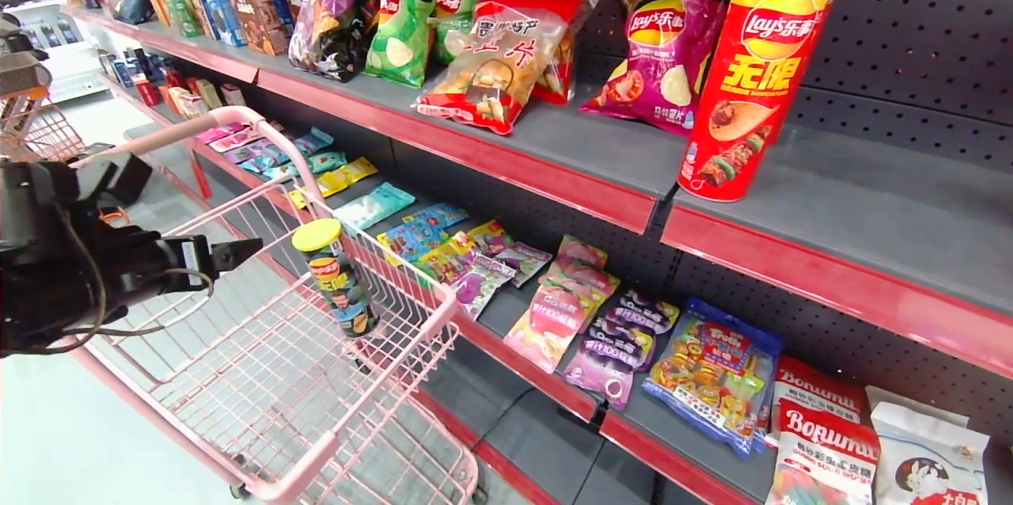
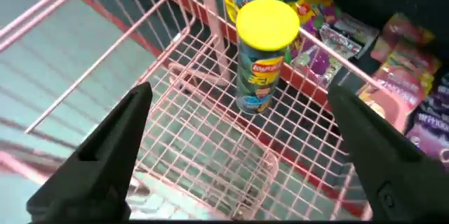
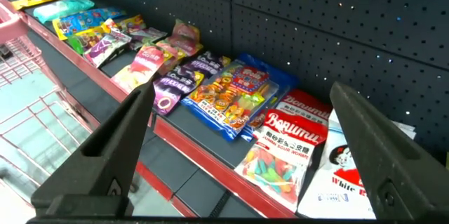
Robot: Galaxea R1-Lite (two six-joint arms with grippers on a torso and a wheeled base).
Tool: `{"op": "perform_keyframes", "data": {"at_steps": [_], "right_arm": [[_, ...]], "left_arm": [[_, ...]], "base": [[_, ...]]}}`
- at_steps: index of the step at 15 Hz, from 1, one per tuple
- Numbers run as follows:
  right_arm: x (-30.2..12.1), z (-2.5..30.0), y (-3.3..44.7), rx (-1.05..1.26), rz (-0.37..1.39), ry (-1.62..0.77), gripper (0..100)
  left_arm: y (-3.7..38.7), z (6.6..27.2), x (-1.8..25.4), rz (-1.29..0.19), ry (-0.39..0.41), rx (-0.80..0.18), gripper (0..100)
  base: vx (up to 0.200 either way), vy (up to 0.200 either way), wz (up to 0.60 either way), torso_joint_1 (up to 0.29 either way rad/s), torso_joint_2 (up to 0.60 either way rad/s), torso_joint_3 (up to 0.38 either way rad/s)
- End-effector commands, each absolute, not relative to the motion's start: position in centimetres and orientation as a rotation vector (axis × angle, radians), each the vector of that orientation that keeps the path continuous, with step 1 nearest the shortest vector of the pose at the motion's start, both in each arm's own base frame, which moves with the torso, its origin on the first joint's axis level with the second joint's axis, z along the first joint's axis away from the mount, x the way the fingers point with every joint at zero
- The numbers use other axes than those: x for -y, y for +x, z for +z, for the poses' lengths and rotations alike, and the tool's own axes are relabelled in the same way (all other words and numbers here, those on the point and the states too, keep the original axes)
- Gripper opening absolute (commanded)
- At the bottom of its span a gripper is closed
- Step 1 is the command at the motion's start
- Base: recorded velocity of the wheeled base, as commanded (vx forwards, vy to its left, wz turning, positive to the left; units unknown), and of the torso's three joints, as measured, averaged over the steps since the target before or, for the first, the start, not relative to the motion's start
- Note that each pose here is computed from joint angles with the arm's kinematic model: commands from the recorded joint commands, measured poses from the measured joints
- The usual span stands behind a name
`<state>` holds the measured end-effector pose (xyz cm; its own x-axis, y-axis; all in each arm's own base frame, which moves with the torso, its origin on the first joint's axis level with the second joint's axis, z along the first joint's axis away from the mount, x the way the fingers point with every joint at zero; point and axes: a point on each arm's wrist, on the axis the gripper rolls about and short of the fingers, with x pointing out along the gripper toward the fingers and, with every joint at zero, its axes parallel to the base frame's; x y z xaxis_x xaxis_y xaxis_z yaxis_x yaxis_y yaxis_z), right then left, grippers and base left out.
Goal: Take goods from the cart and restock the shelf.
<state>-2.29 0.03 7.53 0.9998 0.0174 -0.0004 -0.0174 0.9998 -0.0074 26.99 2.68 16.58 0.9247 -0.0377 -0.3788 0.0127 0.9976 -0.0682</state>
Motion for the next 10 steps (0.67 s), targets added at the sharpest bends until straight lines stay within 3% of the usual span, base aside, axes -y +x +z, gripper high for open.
{"op": "perform_keyframes", "data": {"at_steps": [1,4,8,10], "right_arm": [[0.0,7.5,-2.3,-0.001,0.018,-0.008,100],[0.0,7.5,-2.3,-0.001,0.018,-0.008,100],[0.0,7.5,-2.3,-0.001,0.018,-0.008,100],[0.0,7.5,-2.3,-0.001,0.020,-0.008,100]], "left_arm": [[32.3,9.8,-3.1,-0.078,-0.026,-0.445,100],[33.4,7.9,-1.0,-0.213,-0.029,-0.463,100],[35.6,7.0,0.7,-0.268,-0.009,-0.454,100],[36.3,6.6,0.8,-0.281,0.044,-0.448,100]], "base": [[0.000,0.000,0.00,0.000,0.00,0.000],[0.000,0.000,0.00,0.000,0.00,0.000],[0.000,0.000,0.00,0.000,0.00,0.000],[0.000,0.000,0.00,0.000,0.00,0.000]]}}
